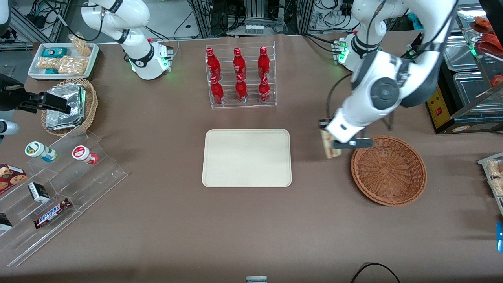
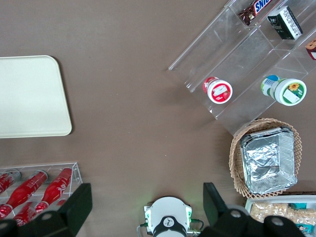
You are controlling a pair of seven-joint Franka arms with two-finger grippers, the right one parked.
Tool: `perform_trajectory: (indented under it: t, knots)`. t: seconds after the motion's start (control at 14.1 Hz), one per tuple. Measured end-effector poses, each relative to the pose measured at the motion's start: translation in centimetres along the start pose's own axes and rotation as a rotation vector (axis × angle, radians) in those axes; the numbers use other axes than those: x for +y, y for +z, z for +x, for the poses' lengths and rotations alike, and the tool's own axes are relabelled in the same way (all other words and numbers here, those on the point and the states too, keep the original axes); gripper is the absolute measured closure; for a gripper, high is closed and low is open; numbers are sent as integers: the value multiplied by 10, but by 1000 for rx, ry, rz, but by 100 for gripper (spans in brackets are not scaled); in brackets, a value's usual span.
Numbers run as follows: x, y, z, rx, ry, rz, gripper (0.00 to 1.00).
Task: Place sandwich from basket to tray
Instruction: 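Lift the sandwich and carry it with the left gripper over the tray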
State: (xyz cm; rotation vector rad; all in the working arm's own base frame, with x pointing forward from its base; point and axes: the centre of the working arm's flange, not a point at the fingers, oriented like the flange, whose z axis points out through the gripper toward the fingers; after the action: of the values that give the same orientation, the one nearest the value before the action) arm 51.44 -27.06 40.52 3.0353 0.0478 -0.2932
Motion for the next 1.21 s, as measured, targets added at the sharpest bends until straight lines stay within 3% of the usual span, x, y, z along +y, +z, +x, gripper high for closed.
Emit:
perform_trajectory:
  t: [0.36, 0.78, 0.99, 1.21]
  knots:
    - [88, 30, -3, 54, -17, -107, 77]
    - [178, 83, -15, 75, -50, -76, 74]
    - [212, 113, -20, 111, -61, -94, 73]
    - [214, 130, -15, 98, -66, -99, 72]
